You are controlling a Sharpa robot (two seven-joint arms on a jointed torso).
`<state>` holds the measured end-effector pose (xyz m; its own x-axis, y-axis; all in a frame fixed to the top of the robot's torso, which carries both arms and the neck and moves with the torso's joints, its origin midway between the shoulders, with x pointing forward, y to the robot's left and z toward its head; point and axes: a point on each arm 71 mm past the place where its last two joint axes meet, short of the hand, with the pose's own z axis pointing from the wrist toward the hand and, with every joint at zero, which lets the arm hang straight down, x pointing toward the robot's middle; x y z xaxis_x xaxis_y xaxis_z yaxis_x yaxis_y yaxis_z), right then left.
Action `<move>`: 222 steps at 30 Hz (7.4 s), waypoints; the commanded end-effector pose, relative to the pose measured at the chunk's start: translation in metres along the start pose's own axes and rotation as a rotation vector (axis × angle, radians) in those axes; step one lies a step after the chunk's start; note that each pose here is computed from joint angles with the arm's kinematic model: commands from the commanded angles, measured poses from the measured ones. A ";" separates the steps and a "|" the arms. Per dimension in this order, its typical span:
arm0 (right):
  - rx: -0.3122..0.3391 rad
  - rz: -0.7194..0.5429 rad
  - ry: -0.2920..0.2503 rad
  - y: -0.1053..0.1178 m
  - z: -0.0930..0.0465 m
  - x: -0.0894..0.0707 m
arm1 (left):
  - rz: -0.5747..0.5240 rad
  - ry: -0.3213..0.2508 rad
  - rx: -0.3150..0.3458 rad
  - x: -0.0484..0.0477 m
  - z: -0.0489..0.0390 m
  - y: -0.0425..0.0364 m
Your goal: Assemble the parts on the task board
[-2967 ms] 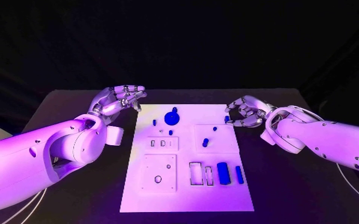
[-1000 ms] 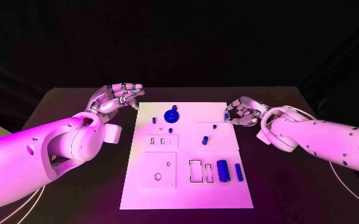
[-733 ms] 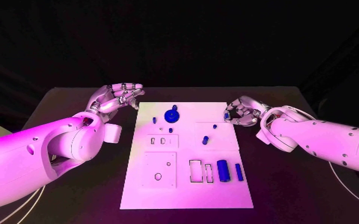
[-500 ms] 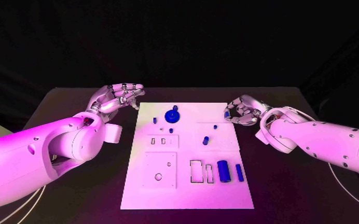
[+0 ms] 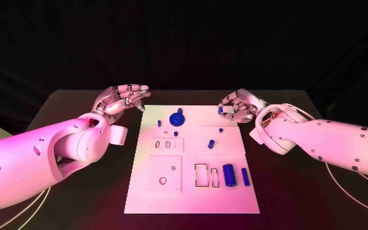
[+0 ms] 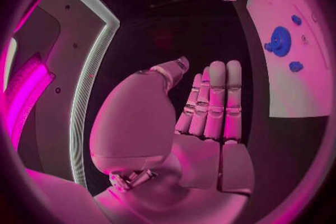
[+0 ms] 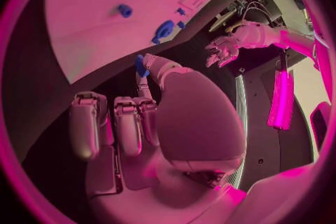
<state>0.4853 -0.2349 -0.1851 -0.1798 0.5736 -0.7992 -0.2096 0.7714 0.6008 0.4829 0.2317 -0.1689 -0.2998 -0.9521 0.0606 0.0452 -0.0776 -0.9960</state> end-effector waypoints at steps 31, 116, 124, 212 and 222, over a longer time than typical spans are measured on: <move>-0.097 -0.093 0.197 0.108 -0.003 0.139 | 0.059 0.048 -0.075 0.0134 0.0071 0.0125; -0.112 -0.151 0.182 0.104 -0.001 0.153 | 0.108 0.060 -0.098 0.0110 0.0077 0.0148; -0.223 -0.004 0.090 0.099 -0.009 0.128 | 0.237 0.113 -0.230 0.0094 0.0073 0.0254; 0.049 0.447 -0.032 0.026 -0.001 0.011 | 1.013 0.569 -0.749 0.0844 0.0495 0.0617; 0.051 0.450 -0.030 0.026 -0.001 0.011 | 0.990 0.566 -0.744 0.0861 0.0498 0.0622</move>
<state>0.4769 -0.2100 -0.1783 -0.1978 0.8658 -0.4597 -0.0632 0.4568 0.8873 0.5087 0.1324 -0.2212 -0.7864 -0.2466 -0.5663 0.0026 0.9155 -0.4022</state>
